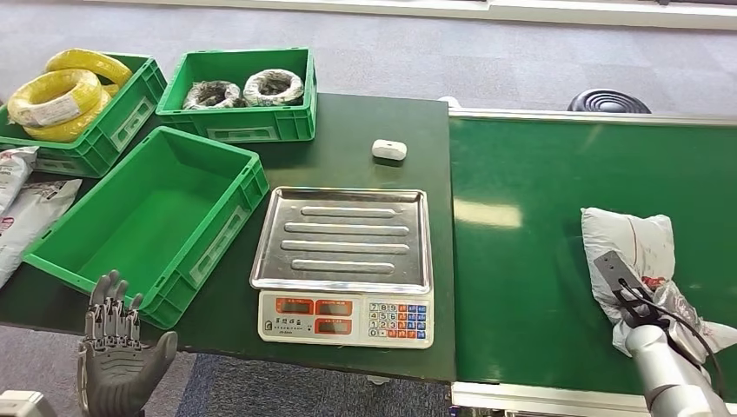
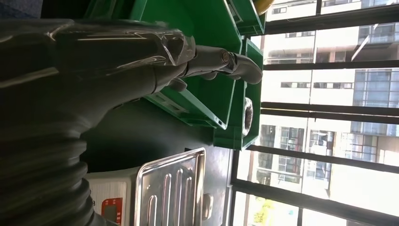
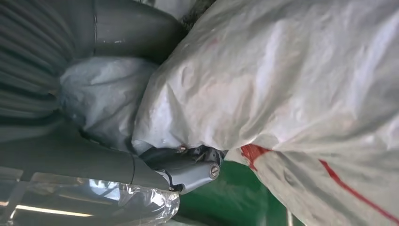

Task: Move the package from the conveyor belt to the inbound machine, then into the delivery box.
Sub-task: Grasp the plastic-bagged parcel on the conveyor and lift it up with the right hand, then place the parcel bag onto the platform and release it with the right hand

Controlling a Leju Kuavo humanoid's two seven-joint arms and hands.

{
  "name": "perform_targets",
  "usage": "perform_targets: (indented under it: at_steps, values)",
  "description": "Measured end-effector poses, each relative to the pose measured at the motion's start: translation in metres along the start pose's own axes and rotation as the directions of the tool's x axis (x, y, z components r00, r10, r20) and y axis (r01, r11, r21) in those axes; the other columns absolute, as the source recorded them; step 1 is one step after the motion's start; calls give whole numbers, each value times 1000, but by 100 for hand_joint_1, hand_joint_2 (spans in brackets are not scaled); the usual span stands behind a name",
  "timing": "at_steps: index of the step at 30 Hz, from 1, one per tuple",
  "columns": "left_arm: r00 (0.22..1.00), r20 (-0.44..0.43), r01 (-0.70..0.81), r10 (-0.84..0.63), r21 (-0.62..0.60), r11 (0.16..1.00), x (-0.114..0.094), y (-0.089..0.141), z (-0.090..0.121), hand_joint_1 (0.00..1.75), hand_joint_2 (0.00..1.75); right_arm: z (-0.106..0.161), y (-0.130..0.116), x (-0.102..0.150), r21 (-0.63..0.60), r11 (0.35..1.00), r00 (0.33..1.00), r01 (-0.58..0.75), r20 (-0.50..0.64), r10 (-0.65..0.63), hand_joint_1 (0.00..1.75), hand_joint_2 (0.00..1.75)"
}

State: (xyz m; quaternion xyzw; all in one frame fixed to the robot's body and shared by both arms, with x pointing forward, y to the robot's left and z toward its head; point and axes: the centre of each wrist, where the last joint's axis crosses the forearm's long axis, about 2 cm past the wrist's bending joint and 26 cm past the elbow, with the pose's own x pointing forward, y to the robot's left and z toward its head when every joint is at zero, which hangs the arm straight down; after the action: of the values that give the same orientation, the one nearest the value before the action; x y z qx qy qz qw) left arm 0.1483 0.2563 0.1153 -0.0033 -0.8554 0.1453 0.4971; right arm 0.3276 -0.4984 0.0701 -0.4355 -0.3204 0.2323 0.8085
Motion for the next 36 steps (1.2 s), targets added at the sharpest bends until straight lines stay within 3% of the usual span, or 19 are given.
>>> perform_targets:
  at_steps: [4,8,12,15,18,22,25,28,32,36]
  values:
    - [1000,8,7,-7,7,1000,0,-1,-1,0,175,0,-6,31,-113,990,969,88,242,-59,175,175]
    - [999,32,8,-9,15,1000,0,-1,-3,0,175,9,-17,85,-218,937,839,273,531,-121,175,175]
    - [999,41,13,-14,18,1000,0,-1,-4,0,175,23,-26,125,-229,891,733,393,663,-152,175,175]
    - [998,59,17,-17,1,1000,0,-1,-7,0,175,40,-27,156,-207,866,597,455,793,-124,175,175]
    - [997,82,9,-6,-33,999,-1,-2,-14,0,175,71,-21,202,-190,879,443,437,896,-26,175,175]
    - [995,101,-5,14,-88,996,-5,-3,-23,0,175,121,1,247,-202,927,243,316,962,127,175,175]
    - [994,109,-2,15,-115,993,-8,-4,-29,0,175,154,27,263,-196,956,113,219,978,175,175,175]
    - [994,111,10,4,-126,992,-8,-3,-32,0,175,175,50,268,-190,971,34,144,982,187,167,175]
    - [993,113,35,-20,-130,991,-8,1,-33,0,175,184,65,268,-179,982,28,60,984,177,0,175]
    - [990,119,87,-71,-127,988,-6,4,-36,0,175,178,72,265,-193,981,67,3,979,192,0,175]
